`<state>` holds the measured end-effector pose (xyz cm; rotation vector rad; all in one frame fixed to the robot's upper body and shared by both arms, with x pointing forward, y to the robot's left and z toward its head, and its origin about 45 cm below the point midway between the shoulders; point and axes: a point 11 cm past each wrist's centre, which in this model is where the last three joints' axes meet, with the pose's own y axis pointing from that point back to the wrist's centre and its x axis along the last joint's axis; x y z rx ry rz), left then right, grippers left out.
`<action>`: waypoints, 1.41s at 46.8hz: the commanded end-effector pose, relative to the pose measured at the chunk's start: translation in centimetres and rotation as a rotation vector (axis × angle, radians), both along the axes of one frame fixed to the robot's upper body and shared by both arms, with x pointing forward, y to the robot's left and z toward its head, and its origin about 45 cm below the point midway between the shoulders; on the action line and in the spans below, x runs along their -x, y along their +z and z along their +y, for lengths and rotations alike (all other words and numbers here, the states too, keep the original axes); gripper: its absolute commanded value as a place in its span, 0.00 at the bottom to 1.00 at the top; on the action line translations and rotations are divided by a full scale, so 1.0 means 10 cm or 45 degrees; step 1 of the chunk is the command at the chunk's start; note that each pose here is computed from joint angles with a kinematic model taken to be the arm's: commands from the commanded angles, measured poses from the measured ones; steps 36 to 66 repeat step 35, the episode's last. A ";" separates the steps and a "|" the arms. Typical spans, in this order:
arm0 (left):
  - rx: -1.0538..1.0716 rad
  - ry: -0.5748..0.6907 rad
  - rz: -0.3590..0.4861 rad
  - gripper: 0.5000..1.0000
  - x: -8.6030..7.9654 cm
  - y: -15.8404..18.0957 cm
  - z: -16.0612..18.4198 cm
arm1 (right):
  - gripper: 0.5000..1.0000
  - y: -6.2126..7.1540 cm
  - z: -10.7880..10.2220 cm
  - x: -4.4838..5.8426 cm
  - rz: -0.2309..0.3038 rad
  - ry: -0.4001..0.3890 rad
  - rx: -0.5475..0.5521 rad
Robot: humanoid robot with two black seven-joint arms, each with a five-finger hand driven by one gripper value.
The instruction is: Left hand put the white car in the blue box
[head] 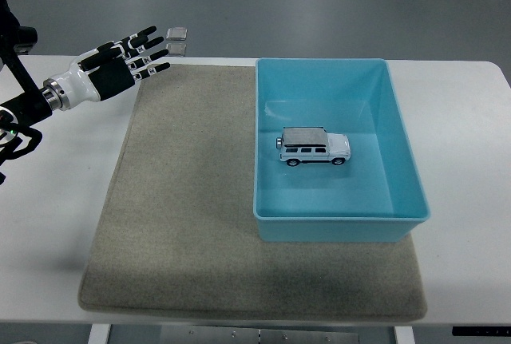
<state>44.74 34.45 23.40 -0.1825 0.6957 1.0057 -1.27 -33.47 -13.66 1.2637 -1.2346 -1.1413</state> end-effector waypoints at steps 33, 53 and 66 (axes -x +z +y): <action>-0.010 -0.003 -0.001 1.00 0.00 0.00 0.00 | 0.87 0.00 0.01 0.02 0.005 0.007 -0.006; -0.010 -0.003 -0.001 1.00 0.00 0.00 0.00 | 0.87 0.00 0.01 0.03 0.007 0.007 -0.006; -0.010 -0.003 -0.001 1.00 0.00 0.00 0.00 | 0.87 0.00 0.01 0.03 0.007 0.007 -0.006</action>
